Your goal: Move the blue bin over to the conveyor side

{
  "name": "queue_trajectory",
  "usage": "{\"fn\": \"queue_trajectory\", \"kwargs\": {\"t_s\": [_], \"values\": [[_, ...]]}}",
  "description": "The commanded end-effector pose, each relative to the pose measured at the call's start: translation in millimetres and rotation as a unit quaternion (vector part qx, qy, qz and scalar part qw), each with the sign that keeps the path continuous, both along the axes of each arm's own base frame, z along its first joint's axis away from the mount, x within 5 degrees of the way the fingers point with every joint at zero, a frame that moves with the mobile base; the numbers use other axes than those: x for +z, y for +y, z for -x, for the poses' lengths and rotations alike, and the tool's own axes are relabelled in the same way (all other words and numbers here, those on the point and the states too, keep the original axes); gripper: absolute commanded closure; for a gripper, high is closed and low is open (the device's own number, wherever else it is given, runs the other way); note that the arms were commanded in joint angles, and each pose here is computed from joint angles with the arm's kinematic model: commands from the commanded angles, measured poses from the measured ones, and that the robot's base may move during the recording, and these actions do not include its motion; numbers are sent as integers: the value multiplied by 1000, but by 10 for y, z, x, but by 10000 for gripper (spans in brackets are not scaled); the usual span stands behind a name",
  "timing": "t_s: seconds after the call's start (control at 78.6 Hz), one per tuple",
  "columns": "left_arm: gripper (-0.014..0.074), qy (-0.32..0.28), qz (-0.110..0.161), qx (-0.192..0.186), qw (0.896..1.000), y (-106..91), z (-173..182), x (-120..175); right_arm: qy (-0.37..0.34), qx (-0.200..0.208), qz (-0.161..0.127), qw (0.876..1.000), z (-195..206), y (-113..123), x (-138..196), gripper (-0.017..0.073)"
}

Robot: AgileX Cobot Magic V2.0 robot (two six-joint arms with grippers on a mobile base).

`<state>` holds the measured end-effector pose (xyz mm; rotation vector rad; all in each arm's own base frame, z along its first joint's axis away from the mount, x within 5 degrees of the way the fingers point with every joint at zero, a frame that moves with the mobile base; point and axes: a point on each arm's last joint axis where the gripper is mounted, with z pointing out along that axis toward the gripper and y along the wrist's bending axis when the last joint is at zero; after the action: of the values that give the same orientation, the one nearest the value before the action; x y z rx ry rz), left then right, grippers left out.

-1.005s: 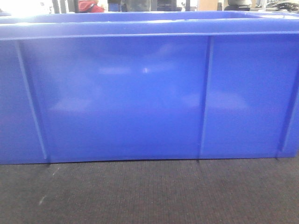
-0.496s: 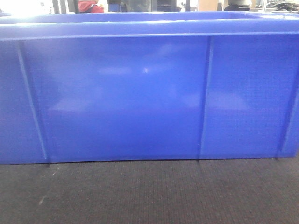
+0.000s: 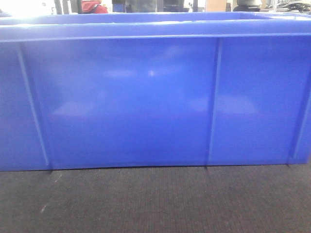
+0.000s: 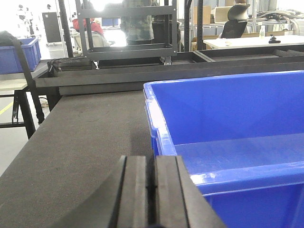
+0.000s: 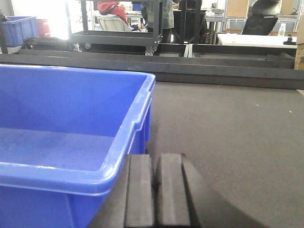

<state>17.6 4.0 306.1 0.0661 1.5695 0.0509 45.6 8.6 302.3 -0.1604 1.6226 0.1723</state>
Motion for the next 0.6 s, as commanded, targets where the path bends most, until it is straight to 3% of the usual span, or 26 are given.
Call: {"fn": "queue_trajectory", "kwargs": {"t_s": [0.0, 0.445, 0.585], "values": [[613, -13, 0, 1, 1000, 0, 10, 17, -20, -2, 4, 1000, 8, -6, 32, 648], [613, -13, 3, 0, 1000, -3, 10, 17, -20, -2, 4, 1000, 8, -6, 32, 648], [613, -5, 8, 28, 1000, 2, 9, -22, -20, -2, 4, 1000, 8, -6, 32, 648]]}}
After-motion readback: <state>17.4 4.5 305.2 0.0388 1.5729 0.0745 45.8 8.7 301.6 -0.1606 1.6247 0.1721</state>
